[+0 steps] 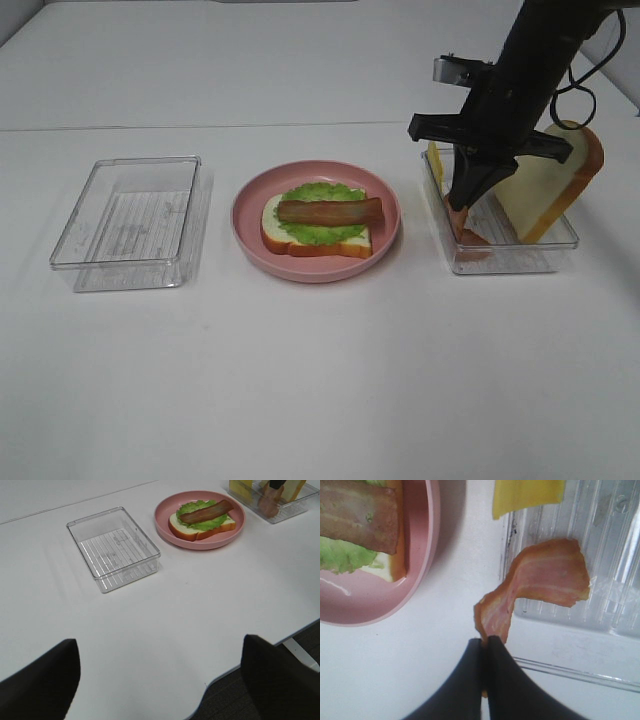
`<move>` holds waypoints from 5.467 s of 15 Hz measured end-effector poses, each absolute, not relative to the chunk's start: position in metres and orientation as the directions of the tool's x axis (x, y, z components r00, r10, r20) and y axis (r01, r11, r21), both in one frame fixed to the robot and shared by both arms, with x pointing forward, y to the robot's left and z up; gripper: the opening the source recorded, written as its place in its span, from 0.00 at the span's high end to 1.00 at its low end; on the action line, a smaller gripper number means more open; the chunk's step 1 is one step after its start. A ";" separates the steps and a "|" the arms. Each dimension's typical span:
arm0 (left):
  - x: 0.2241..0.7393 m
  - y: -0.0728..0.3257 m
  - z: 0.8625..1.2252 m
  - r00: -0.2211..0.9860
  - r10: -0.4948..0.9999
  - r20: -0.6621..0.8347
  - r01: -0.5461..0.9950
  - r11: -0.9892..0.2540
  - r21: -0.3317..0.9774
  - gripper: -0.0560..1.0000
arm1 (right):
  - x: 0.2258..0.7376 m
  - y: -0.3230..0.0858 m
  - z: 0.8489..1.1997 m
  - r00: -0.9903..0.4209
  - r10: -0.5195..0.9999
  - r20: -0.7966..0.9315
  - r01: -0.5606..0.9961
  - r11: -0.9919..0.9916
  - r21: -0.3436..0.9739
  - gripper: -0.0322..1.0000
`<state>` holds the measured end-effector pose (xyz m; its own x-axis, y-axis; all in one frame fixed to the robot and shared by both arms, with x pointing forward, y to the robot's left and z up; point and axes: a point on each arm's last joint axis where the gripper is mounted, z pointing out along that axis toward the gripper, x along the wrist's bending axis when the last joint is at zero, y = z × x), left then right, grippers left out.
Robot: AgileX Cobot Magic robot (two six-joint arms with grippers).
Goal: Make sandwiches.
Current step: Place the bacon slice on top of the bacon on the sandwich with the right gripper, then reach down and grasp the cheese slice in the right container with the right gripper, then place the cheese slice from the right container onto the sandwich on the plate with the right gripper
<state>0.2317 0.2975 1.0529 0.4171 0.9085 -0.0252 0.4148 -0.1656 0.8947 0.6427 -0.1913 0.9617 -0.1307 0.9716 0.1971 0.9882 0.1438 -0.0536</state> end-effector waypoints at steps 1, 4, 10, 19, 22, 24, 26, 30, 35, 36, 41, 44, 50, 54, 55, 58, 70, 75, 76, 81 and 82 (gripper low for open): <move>0.232 0.298 1.053 0.417 0.909 -0.025 0.415 -0.166 0.895 0.17 | 0.642 -0.191 0.969 -0.134 0.971 0.198 0.989 0.144 -0.037 0.97; 0.232 0.298 1.053 0.417 0.909 -0.025 0.415 -0.166 0.895 0.17 | 0.632 -0.193 1.002 -0.150 0.967 0.204 0.989 0.150 0.012 0.97; 0.232 0.298 1.053 0.417 0.909 -0.025 0.415 -0.166 0.895 0.17 | 0.611 -0.179 1.057 -0.217 0.888 0.404 0.975 0.182 0.124 0.97; 0.232 0.298 1.053 0.417 0.909 -0.025 0.415 -0.166 0.895 0.17 | 0.614 -0.100 1.054 -0.306 0.671 0.675 0.949 0.159 0.272 0.97; 0.232 0.298 1.053 0.417 0.909 -0.025 0.415 -0.166 0.895 0.17 | 0.639 -0.075 1.015 -0.242 0.603 0.760 0.958 0.026 0.285 0.97; 0.232 0.298 1.053 0.417 0.909 -0.025 0.415 -0.166 0.895 0.17 | 0.652 -0.068 1.000 -0.210 0.563 0.800 0.952 -0.069 0.298 0.97; 0.232 0.298 1.053 0.417 0.909 -0.025 0.415 -0.166 0.895 0.17 | 0.660 -0.065 0.989 -0.171 0.544 0.821 0.949 -0.133 0.285 0.97; 0.232 0.298 1.053 0.417 0.909 -0.025 0.415 -0.166 0.895 0.17 | 0.665 -0.065 0.963 -0.137 0.579 0.804 0.958 -0.130 0.256 0.97; 0.232 0.298 1.053 0.417 0.909 -0.025 0.415 -0.166 0.895 0.17 | 0.663 -0.088 0.950 -0.051 0.741 0.669 0.979 -0.096 0.181 0.97; 0.232 0.298 1.053 0.417 0.909 -0.025 0.415 -0.166 0.895 0.17 | 0.662 -0.093 0.951 -0.051 0.783 0.620 0.978 -0.086 0.188 0.97; 0.232 0.298 1.053 0.417 0.909 -0.025 0.415 -0.166 0.895 0.17 | 0.654 -0.107 0.959 -0.047 0.877 0.479 0.985 -0.040 0.168 0.97; 0.232 0.298 1.053 0.417 0.909 -0.025 0.415 -0.166 0.895 0.17 | 0.651 -0.108 0.958 -0.039 0.882 0.469 0.989 -0.033 0.144 0.90; 0.232 0.298 1.053 0.417 0.909 -0.025 0.415 -0.166 0.895 0.17 | 0.643 -0.110 0.957 -0.049 0.893 0.447 0.997 0.019 0.072 0.32; 0.232 0.298 1.053 0.417 0.909 -0.025 0.415 -0.166 0.895 0.17 | 0.633 -0.120 0.987 -0.125 0.919 0.375 0.990 0.091 0.108 0.31; 0.232 0.298 1.053 0.417 0.909 -0.025 0.415 -0.166 0.895 0.17 | 0.631 -0.125 0.998 -0.151 0.929 0.337 0.985 0.114 0.128 0.31; 0.232 0.298 1.053 0.417 0.909 -0.025 0.415 -0.166 0.895 0.17 | 0.635 -0.138 1.027 -0.177 0.969 0.172 0.978 0.154 0.139 0.32; 0.232 0.298 1.053 0.417 0.909 -0.025 0.415 -0.166 0.895 0.17 | 0.710 -0.167 0.968 -0.090 0.992 0.086 0.990 0.079 0.117 0.44; 0.232 0.298 1.053 0.417 0.909 -0.025 0.415 -0.166 0.895 0.17 | 0.712 -0.168 0.952 -0.089 0.994 0.061 0.992 0.083 0.092 0.68; 0.232 0.298 1.053 0.417 0.909 -0.025 0.415 -0.166 0.895 0.17 | 0.712 -0.169 0.952 -0.090 0.994 0.059 0.992 0.084 0.092 0.78; 0.232 0.298 1.053 0.417 0.909 -0.025 0.415 -0.166 0.895 0.17 | 0.714 -0.169 0.958 -0.092 0.994 0.054 0.991 0.086 0.105 0.97; 0.232 0.298 1.053 0.417 0.909 -0.025 0.415 -0.166 0.895 0.17 | 0.715 -0.168 0.963 -0.093 0.994 0.057 0.989 0.086 0.118 0.97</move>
